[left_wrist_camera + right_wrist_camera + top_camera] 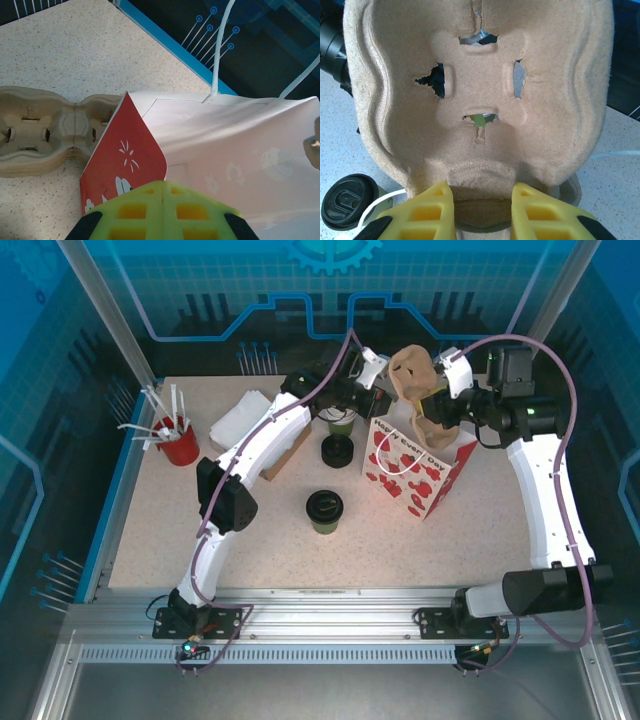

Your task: Pack the takeout coffee

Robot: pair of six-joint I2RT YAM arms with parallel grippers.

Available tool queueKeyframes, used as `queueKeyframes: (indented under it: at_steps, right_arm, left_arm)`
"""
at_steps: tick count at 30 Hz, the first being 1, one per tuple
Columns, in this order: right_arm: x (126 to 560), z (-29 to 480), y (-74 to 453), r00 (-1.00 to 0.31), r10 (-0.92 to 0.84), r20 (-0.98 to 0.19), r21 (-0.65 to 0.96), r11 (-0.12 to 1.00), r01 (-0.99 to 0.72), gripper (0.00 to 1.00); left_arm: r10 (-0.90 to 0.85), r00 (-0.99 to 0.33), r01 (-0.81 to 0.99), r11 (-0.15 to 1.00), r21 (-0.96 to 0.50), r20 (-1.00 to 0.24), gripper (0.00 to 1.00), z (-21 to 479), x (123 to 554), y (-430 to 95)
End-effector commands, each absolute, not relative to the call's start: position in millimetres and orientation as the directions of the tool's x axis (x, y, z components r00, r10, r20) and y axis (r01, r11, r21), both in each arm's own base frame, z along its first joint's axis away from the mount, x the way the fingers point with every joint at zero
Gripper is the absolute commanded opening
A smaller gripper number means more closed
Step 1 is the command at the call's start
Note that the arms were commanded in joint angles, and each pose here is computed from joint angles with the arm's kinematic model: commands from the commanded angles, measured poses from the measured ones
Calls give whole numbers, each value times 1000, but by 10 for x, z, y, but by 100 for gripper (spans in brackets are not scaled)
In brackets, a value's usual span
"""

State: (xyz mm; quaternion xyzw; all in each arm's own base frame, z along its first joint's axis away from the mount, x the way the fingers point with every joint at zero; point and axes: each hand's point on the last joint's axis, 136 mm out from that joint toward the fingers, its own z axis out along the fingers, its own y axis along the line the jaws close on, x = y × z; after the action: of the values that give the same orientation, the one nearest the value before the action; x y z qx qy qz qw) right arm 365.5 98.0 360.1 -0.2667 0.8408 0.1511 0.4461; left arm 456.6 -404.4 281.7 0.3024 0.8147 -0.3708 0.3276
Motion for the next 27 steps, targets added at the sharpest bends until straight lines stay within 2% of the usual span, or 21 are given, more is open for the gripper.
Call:
queueKeyframes:
  at_steps: [1, 27]
  right_arm:
    - [3718, 3593, 957, -431, -325, -842, 7, 792, -611, 24]
    - [3681, 3218, 919, -468, -396, -790, -9, 771, -637, 22]
  left_arm:
    - [233, -594, 748, 512, -422, -770, 0, 2984, 4549, -4010]
    - [227, -600, 753, 485, -445, -767, 0, 3024, 4564, -3934]
